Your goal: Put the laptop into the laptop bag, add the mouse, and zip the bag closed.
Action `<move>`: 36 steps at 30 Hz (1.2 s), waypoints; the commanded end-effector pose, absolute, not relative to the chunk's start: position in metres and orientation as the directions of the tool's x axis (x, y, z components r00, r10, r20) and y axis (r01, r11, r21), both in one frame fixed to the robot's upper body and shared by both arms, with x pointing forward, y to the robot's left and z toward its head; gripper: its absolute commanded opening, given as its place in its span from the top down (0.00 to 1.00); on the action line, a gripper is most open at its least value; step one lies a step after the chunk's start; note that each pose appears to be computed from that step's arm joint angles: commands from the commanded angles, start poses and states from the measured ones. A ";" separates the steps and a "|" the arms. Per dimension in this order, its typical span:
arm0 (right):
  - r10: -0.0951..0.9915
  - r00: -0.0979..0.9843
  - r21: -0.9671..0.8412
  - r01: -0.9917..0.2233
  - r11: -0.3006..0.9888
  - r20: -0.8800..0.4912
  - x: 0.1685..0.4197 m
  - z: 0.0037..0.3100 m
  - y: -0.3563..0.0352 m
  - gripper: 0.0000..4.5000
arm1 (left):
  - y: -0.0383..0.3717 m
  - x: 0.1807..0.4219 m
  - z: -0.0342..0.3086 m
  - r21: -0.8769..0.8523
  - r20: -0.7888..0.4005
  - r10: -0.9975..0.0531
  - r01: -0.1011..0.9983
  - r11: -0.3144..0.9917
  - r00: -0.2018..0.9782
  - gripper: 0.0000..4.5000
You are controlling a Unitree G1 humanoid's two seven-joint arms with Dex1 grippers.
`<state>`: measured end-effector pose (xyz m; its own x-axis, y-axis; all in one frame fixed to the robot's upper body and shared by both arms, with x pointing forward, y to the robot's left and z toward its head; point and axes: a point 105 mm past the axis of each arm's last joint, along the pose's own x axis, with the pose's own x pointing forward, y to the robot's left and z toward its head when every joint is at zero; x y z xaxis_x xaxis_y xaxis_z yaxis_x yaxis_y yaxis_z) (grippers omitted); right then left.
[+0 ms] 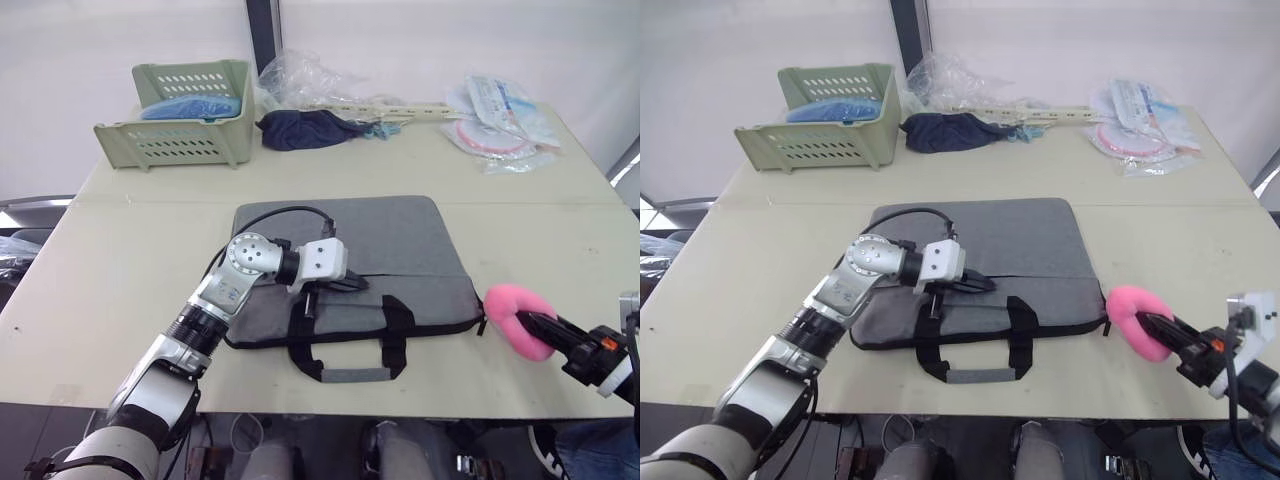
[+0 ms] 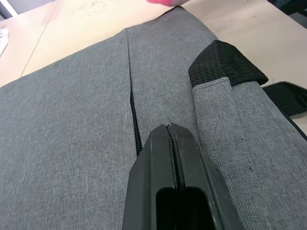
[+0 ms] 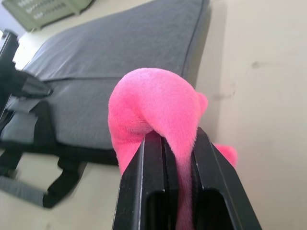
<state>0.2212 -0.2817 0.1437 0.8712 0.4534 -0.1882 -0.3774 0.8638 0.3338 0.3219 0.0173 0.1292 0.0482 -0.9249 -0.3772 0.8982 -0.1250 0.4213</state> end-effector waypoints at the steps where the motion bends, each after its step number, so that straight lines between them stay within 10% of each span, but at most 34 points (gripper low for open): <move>1: 0.400 0.906 0.290 -0.349 0.891 -0.136 0.226 0.160 -0.295 0.99 | 0.056 0.314 0.050 0.213 -0.631 -0.775 0.967 -0.141 0.026 1.00; 12: 0.390 0.905 0.335 -0.320 0.886 -0.169 0.224 0.152 -0.298 0.99 | 0.058 0.315 0.051 0.217 -0.630 -0.776 0.967 -0.132 0.035 1.00; 22: 0.634 0.610 -0.100 -0.753 0.650 -0.474 0.172 0.144 -0.246 0.02 | 0.062 0.319 0.051 0.217 -0.632 -0.773 0.968 -0.124 0.043 1.00; 36: 0.604 0.761 0.163 -0.582 0.797 -0.238 0.189 0.181 -0.262 0.02 | 0.059 0.320 0.051 0.220 -0.626 -0.778 0.967 -0.125 0.042 1.00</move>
<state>0.1895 -0.2740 0.1673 0.7619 0.5859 -0.2760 -0.5448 0.8102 0.2161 0.3224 0.0233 0.1270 0.0482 -0.9182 -0.3932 0.8931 -0.1366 0.4286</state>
